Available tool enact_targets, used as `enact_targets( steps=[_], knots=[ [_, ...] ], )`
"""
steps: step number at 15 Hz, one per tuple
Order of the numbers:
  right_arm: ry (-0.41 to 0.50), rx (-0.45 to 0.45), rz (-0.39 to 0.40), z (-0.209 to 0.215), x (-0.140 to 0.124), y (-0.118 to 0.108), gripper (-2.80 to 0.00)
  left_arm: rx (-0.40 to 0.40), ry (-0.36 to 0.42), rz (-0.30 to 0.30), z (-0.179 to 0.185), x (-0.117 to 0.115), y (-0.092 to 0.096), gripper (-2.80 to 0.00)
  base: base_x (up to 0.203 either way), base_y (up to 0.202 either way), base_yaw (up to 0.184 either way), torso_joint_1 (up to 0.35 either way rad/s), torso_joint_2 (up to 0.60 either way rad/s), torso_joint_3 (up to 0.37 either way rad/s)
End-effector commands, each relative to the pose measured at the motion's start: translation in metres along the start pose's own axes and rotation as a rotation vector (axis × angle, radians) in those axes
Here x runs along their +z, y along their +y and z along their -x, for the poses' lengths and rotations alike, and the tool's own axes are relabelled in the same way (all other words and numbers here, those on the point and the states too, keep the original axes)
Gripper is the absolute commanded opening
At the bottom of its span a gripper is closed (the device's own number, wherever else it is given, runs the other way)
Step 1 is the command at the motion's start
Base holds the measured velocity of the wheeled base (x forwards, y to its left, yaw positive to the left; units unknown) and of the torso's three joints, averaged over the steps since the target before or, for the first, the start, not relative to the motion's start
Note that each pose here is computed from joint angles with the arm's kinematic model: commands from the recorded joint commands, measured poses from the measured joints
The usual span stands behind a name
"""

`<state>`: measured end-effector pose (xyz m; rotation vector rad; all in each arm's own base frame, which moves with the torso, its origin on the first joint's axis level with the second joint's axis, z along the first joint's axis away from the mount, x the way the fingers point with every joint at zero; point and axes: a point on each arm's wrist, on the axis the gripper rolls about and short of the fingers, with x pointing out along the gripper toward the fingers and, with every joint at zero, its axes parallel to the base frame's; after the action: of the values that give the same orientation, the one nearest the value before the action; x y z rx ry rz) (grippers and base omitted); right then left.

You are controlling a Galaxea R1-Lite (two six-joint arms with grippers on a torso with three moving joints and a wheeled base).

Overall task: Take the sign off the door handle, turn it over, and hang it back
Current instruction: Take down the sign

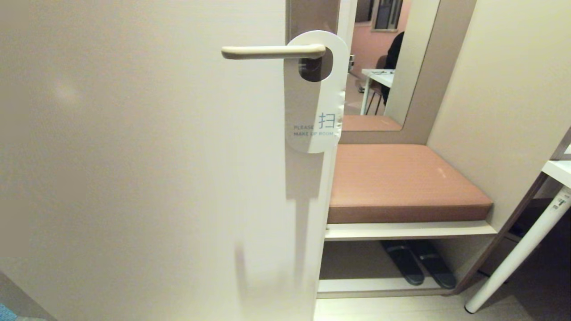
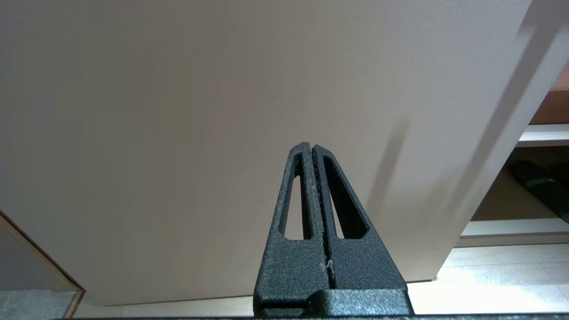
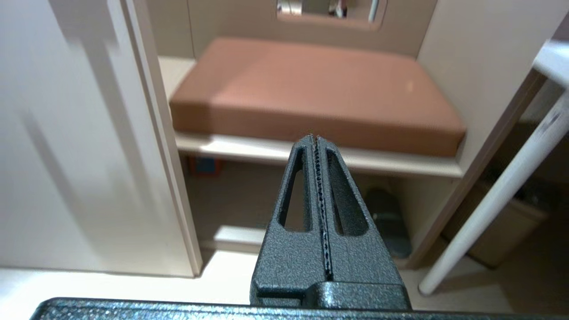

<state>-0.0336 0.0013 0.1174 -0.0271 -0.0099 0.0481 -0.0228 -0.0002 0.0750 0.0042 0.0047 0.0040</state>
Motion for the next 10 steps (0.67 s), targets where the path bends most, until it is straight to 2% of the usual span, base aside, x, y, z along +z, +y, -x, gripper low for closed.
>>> enact_targets(
  steps=[1,6,10],
  knots=[
    [0.002,0.001,0.0,-0.006,0.039,-0.001,-2.8,0.001,0.0,0.0,0.0,0.0,0.0,-2.8,0.0,0.0,0.0,0.0,0.0,0.0],
    [-0.048,-0.002,0.004,-0.027,0.126,-0.005,-2.8,0.001,0.0,0.0,0.0,0.0,0.0,-2.8,0.0,0.0,0.0,0.0,0.0,0.0],
    [0.034,0.0,-0.001,-0.072,0.16,-0.008,-2.8,0.001,0.0,0.0,0.0,0.0,0.0,-2.8,0.0,0.0,0.0,0.0,0.0,0.0]
  ],
)
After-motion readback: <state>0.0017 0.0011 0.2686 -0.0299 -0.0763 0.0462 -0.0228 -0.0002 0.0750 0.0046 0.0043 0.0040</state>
